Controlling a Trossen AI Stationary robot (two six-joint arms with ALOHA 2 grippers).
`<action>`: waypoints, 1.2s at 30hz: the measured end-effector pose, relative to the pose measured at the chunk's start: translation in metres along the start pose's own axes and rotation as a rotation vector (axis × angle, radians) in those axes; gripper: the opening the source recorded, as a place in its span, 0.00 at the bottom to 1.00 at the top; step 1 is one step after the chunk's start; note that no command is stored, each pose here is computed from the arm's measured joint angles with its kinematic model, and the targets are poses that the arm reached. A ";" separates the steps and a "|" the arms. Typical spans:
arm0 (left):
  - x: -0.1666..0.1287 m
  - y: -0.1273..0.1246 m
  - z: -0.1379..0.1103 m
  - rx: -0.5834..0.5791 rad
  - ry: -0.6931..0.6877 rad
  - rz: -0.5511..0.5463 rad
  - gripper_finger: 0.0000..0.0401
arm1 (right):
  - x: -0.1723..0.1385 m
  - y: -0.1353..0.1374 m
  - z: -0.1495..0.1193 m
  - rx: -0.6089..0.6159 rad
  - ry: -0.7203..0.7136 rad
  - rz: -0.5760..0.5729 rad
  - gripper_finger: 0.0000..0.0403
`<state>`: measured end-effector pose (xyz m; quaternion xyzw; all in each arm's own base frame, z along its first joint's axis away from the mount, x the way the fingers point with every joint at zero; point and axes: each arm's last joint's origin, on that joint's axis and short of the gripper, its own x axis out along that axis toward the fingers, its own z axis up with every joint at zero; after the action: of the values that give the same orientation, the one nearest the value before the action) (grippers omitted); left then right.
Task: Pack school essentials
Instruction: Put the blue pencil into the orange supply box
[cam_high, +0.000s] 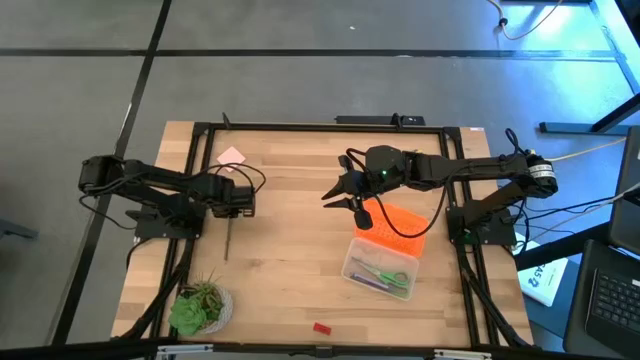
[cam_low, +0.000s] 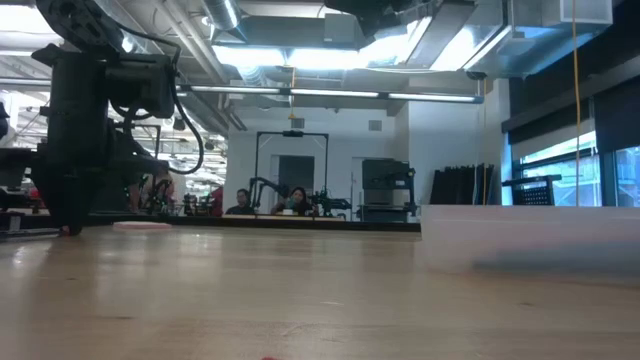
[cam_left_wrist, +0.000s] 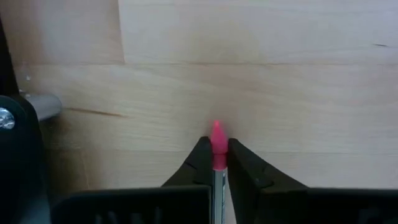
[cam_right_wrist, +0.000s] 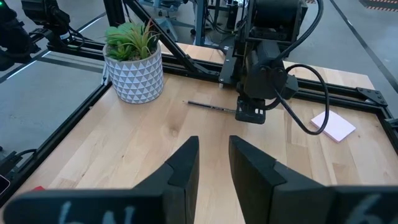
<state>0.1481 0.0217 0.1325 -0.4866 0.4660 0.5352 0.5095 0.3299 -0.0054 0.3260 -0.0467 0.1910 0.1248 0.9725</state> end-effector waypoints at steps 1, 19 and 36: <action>0.000 0.000 0.000 0.000 0.000 0.000 0.03 | 0.000 0.000 0.000 0.000 0.000 0.000 0.22; -0.024 -0.033 0.005 0.142 -0.045 -0.227 0.04 | 0.000 0.000 0.000 0.000 0.000 0.000 0.22; -0.086 -0.078 0.005 0.485 -0.197 -0.541 0.04 | -0.015 0.016 0.009 -0.022 -0.013 0.034 0.22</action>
<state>0.2268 0.0226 0.2180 -0.4037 0.3823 0.2996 0.7753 0.3151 0.0075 0.3393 -0.0532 0.1839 0.1437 0.9709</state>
